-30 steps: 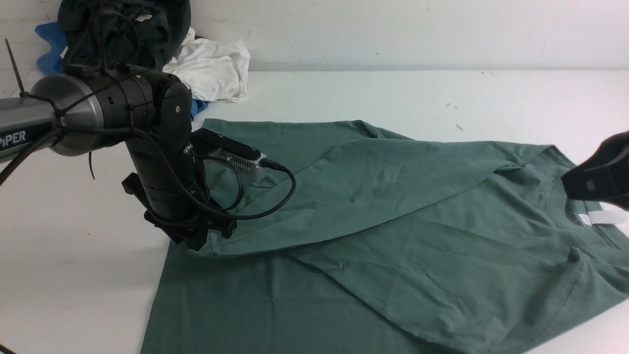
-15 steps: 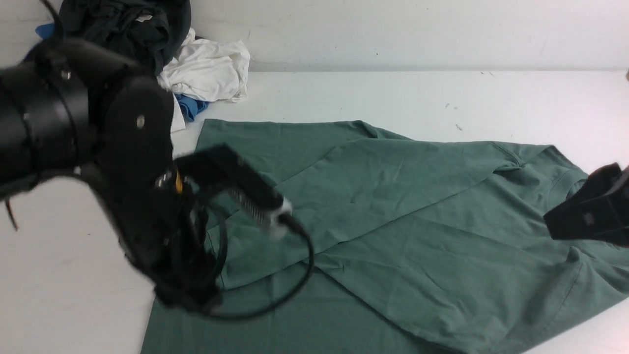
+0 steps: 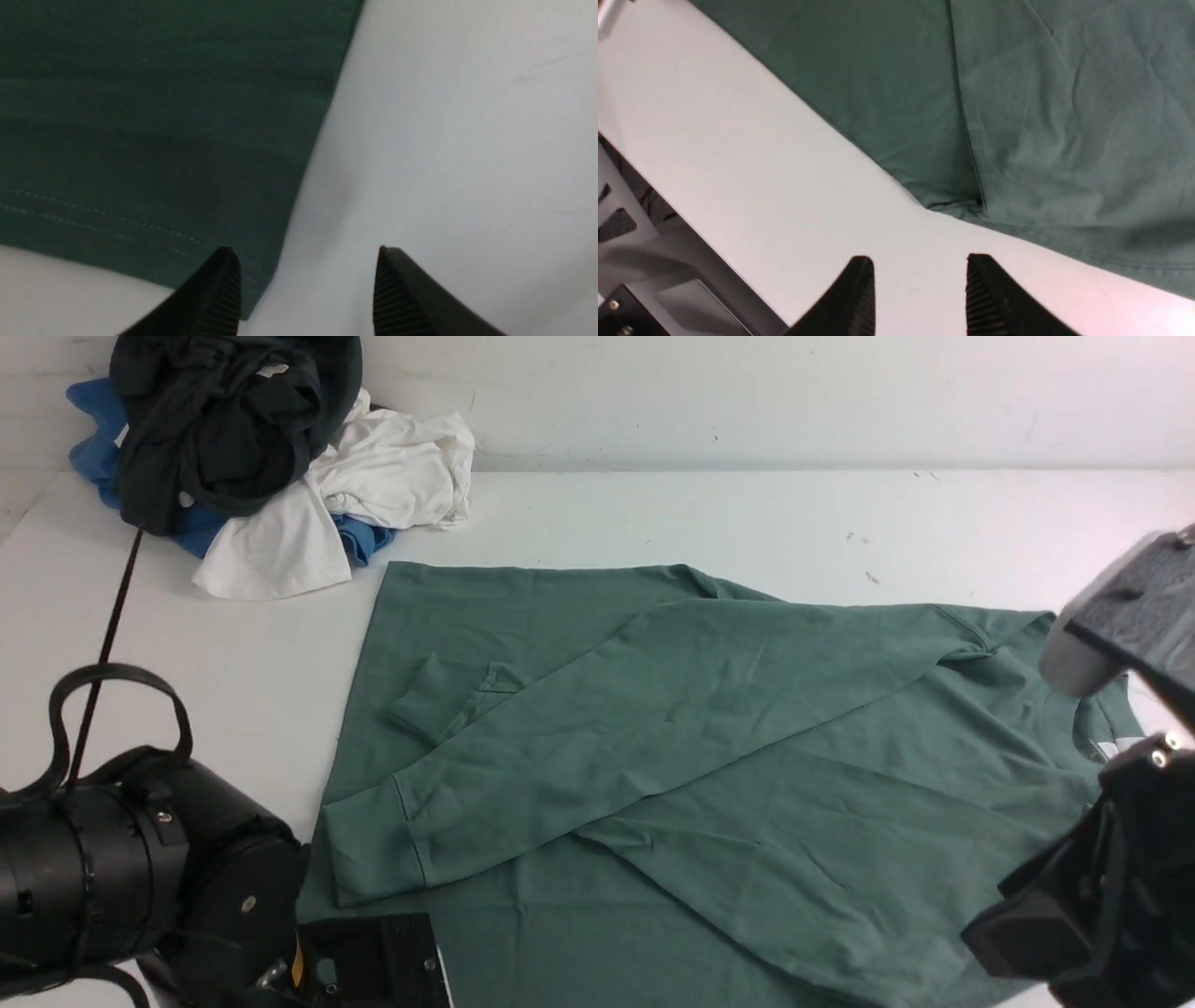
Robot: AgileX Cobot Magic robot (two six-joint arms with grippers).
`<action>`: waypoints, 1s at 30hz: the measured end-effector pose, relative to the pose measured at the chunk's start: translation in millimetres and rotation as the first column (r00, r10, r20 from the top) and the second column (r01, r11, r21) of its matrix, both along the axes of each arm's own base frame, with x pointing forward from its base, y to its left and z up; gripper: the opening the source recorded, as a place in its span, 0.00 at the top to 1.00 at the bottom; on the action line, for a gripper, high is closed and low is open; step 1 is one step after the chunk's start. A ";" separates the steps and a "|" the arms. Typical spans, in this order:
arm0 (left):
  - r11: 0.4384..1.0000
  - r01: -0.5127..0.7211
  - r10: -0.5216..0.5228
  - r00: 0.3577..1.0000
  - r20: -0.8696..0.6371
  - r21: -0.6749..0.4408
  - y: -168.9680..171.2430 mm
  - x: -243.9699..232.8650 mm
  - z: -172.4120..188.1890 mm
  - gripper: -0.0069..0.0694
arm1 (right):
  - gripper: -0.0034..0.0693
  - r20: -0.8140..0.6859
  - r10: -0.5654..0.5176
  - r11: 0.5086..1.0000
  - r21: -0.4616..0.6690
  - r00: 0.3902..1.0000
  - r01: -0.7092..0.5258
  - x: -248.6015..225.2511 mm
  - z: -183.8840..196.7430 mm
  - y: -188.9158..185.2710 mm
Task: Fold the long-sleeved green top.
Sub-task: Use both arms simultaneously to clamp the lower edge of the clothing fabric
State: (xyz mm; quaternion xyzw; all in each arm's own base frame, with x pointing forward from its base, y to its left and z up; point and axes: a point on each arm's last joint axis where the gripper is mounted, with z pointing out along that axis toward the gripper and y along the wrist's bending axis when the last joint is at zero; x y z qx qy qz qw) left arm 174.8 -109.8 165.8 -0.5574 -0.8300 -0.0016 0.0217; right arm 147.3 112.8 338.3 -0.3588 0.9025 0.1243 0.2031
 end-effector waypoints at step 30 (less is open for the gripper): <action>0.998 0.032 -0.036 0.997 0.070 0.055 3.1 9.0 -19.0 0.90 | 0.59 0.068 0.054 0.985 -0.167 0.996 -0.042 5.1 -11.6 -12.0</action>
